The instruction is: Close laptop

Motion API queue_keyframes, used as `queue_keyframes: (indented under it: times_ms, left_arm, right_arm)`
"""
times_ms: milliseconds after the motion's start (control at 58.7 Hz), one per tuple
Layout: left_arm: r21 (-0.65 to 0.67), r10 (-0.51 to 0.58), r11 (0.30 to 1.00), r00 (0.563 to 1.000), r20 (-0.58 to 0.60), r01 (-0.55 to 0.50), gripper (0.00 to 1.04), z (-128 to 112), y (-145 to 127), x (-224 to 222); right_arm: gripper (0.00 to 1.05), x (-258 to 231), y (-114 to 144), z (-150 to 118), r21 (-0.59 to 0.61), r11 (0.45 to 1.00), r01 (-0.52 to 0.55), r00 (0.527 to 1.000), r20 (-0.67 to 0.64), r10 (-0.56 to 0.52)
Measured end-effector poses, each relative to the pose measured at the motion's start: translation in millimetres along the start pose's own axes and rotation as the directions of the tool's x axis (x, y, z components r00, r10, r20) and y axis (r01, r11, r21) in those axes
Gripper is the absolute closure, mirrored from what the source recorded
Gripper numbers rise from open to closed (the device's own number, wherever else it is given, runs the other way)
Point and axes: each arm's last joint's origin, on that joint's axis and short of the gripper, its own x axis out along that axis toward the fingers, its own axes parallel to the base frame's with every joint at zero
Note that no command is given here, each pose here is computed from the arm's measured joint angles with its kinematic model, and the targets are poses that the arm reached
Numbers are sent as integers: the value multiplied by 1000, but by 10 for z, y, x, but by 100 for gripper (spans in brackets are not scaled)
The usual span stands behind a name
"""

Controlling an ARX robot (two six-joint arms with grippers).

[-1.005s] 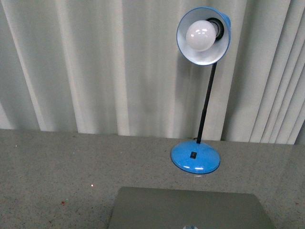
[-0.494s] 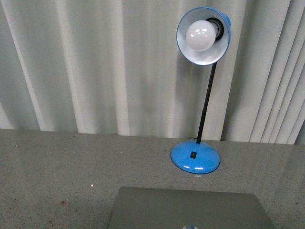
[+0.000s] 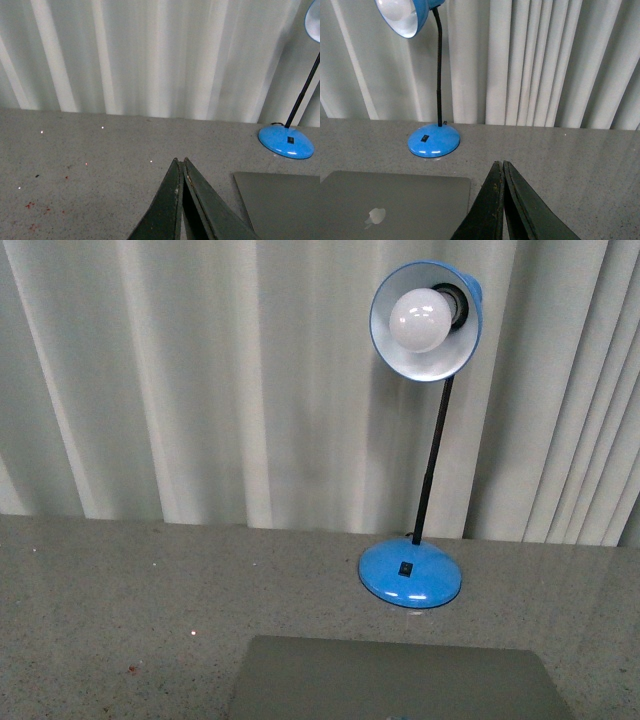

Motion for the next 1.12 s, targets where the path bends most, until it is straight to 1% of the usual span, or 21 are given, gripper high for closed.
queue_keyframes:
  times_ms: [170,204,221,256,273,290,358,375,477,494,562,579,596,630,647,699,733,767,1125]
  left_arm:
    - [0,1,1000,1000,-4,-1,101,-4,0,-1]
    - [0,1,1000,1000,-4,-1,101,-4,1,-1]
    - [0,1,1000,1000,-5,-1,98,-5,1,-1]
    - [0,1,1000,1000,-5,-1,91,-5,1,-1]
    - [0,1,1000,1000,-5,-1,89,-5,1,-1]
    - [0,1,1000,1000,-5,-1,86,-5,1,-1]
    - [0,1,1000,1000,-5,-1,73,-5,0,-1]
    - [0,1,1000,1000,-4,-1,70,-4,0,-1]
    - [0,1,1000,1000,-5,-1,50,-5,1,-1]
    - [0,1,1000,1000,-5,-1,48,-5,0,-1]
    - [0,1,1000,1000,-4,-1,31,-4,0,-1]
    - [0,1,1000,1000,-5,-1,29,-5,1,-1]
    - [0,1,1000,1000,-5,-1,25,-5,1,-1]
    - [0,1,1000,1000,-5,-1,18,-5,1,-1]
    - [0,1,1000,1000,-5,-1,16,-5,0,-1]
    - [0,1,1000,1000,-5,-1,6,-5,0,-1]
    - [2,1,1000,1000,-5,-1,6,-5,1,-1]
    - [2,1,1000,1000,-5,-1,7,-5,0,-1]
    - [2,1,1000,1000,-5,-1,7,-5,0,-1]
  right_arm:
    - [102,0,0,0,0,1000,0,1000,0,0]
    - [97,0,0,0,0,1000,0,1000,0,0]
    - [96,0,0,0,0,1000,0,1000,0,0]
    - [89,0,0,-1,0,1000,0,1000,0,0]
    - [85,0,0,-1,0,1000,0,1000,0,0]
    - [83,0,0,-1,0,1000,0,1000,0,0]
    - [69,0,0,-1,0,1000,0,1000,0,0]
    - [67,0,0,-1,0,1000,0,1000,0,0]
    - [48,0,0,-1,0,1000,0,1000,0,0]
    - [44,0,0,-1,0,1000,0,1000,0,0]
    - [28,0,0,-1,0,1000,0,1000,0,0]
    - [25,0,0,-1,0,1000,0,1000,0,0]
    - [23,0,0,-1,0,1000,0,1000,0,0]
    - [16,0,0,-1,0,1000,0,1000,0,0]
    - [13,0,0,-1,0,1000,0,1000,0,0]
    - [5,0,0,-1,0,1000,0,1000,0,0]
    - [6,0,0,-1,1,1000,0,1000,0,0]
    - [8,0,0,-1,0,1000,0,1000,0,0]
    - [7,0,0,-1,0,1000,0,1000,0,0]
